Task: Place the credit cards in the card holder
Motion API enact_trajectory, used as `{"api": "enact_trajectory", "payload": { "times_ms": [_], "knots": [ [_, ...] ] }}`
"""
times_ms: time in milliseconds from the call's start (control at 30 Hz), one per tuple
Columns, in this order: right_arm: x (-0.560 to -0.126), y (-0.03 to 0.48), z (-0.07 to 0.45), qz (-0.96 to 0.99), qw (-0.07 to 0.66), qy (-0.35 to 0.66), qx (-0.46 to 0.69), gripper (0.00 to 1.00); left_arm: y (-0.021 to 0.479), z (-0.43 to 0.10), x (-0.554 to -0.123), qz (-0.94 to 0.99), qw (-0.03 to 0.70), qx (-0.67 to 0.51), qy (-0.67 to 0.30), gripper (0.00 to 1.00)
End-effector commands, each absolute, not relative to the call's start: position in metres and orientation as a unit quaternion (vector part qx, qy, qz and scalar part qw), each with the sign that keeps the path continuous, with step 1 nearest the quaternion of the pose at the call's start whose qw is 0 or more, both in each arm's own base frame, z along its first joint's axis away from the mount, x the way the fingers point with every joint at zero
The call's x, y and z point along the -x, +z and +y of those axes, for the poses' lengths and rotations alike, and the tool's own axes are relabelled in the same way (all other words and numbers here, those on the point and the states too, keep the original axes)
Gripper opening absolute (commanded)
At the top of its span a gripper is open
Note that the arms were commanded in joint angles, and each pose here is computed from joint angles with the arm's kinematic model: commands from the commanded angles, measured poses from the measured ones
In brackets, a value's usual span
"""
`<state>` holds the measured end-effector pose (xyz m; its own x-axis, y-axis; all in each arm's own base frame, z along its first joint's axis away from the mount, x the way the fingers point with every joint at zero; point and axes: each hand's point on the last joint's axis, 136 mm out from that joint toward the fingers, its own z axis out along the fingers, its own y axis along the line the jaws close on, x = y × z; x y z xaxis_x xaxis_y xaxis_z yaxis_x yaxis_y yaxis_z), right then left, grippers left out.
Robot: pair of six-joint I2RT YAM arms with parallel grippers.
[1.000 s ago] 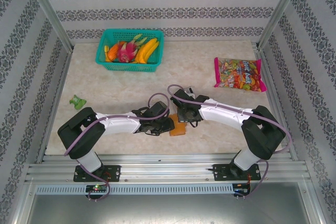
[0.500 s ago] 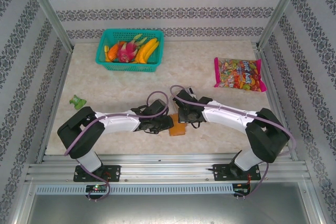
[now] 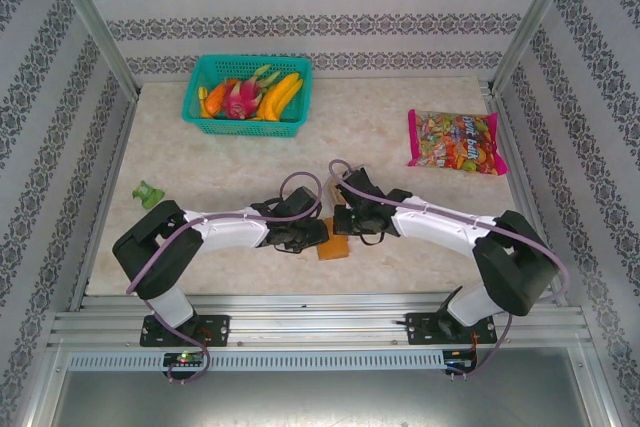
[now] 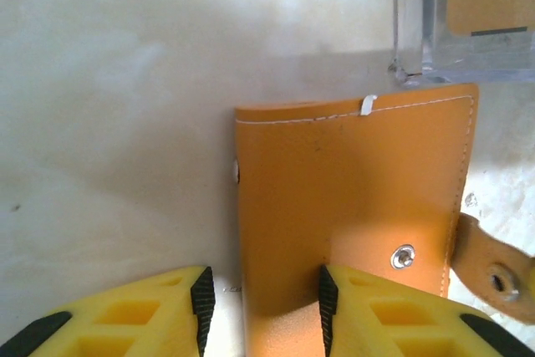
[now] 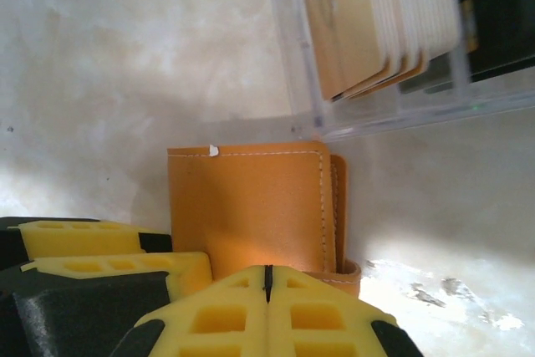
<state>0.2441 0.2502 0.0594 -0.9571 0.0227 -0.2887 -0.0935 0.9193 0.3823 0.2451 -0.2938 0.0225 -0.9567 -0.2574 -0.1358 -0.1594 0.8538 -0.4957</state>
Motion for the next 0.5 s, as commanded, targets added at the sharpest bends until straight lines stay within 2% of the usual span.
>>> {"api": "enact_trajectory", "payload": {
  "times_ms": [0, 467],
  "knots": [
    [-0.239, 0.049, 0.256, 0.968, 0.116, 0.223, 0.015, 0.0, 0.005, -0.288, -0.251, 0.963, 0.101, 0.11, -0.226, 0.39],
    [-0.234, 0.03, 0.258, 0.961, 0.077, 0.264, -0.005, 0.0, 0.001, -0.289, -0.25, 0.963, 0.096, 0.111, -0.226, 0.36]
  ]
}}
